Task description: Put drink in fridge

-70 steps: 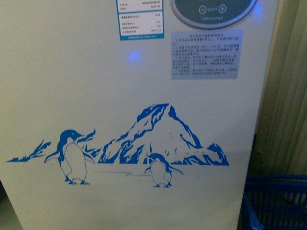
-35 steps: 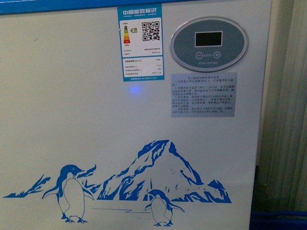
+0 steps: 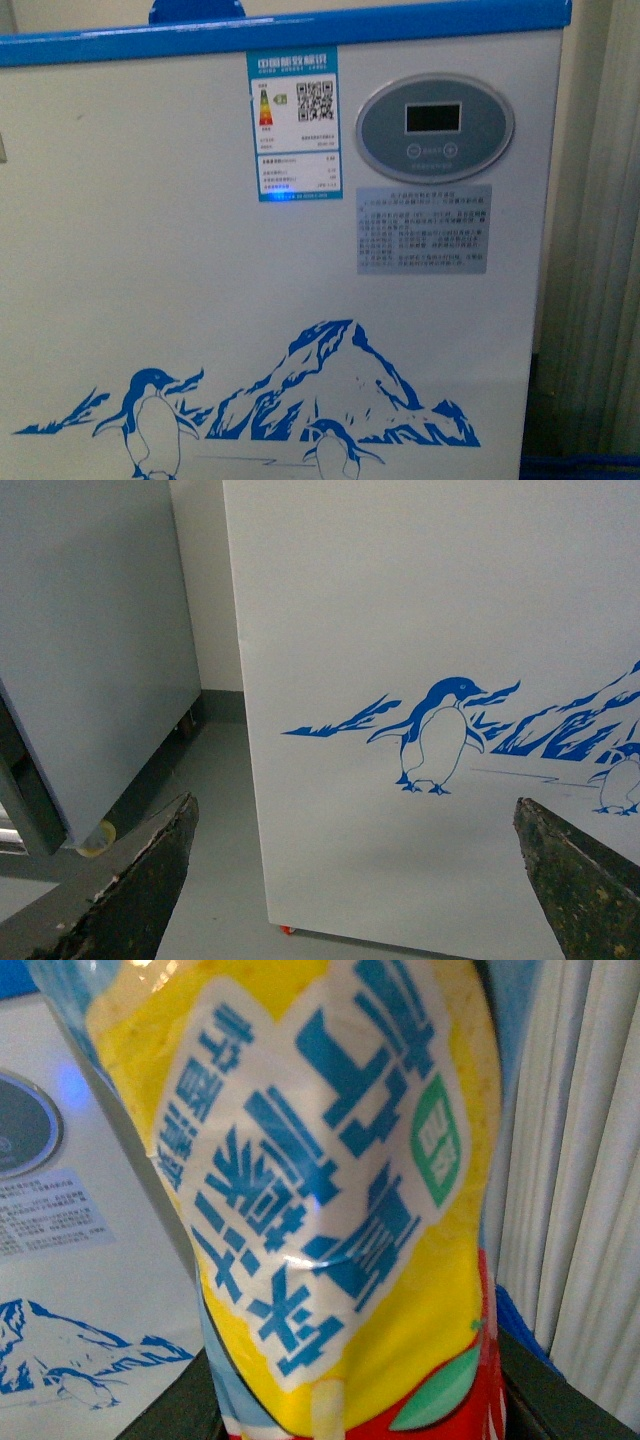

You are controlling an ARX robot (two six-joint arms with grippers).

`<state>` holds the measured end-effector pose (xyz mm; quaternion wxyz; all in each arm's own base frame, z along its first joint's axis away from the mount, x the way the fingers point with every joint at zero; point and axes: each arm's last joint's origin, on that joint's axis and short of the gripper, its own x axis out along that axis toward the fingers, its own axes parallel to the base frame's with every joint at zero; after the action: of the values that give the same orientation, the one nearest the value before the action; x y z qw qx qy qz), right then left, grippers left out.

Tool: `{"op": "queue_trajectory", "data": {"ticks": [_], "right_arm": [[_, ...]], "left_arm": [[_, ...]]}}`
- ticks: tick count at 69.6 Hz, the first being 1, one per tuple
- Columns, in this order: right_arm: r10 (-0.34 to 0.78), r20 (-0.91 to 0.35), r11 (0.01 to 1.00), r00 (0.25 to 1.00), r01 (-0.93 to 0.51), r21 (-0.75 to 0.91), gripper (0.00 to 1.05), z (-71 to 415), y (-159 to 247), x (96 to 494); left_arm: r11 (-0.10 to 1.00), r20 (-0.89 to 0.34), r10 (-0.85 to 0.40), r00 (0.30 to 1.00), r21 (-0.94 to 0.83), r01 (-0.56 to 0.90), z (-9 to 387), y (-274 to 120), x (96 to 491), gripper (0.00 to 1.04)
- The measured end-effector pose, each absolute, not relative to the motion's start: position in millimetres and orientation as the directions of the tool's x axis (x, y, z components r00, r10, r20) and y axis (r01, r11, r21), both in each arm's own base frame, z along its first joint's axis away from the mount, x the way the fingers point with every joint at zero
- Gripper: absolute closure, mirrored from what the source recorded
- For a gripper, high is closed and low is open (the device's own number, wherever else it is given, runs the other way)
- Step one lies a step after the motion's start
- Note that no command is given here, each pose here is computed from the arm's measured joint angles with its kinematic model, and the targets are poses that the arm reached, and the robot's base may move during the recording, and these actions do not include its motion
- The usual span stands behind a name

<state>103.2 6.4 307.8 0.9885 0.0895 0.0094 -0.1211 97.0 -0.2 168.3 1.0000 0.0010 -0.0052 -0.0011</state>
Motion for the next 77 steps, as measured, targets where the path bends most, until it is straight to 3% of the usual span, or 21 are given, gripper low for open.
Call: {"op": "queue_trajectory", "data": {"ticks": [77], "right_arm": [[-0.236, -0.036, 0.955, 0.971, 0.239, 0.177, 0.62, 309.3, 6.6, 102.9]], "left_arm": [[1.0, 0.01, -0.002, 1.0, 0.002, 0.002, 168.3, -0.2, 97.0, 0.08]]}}
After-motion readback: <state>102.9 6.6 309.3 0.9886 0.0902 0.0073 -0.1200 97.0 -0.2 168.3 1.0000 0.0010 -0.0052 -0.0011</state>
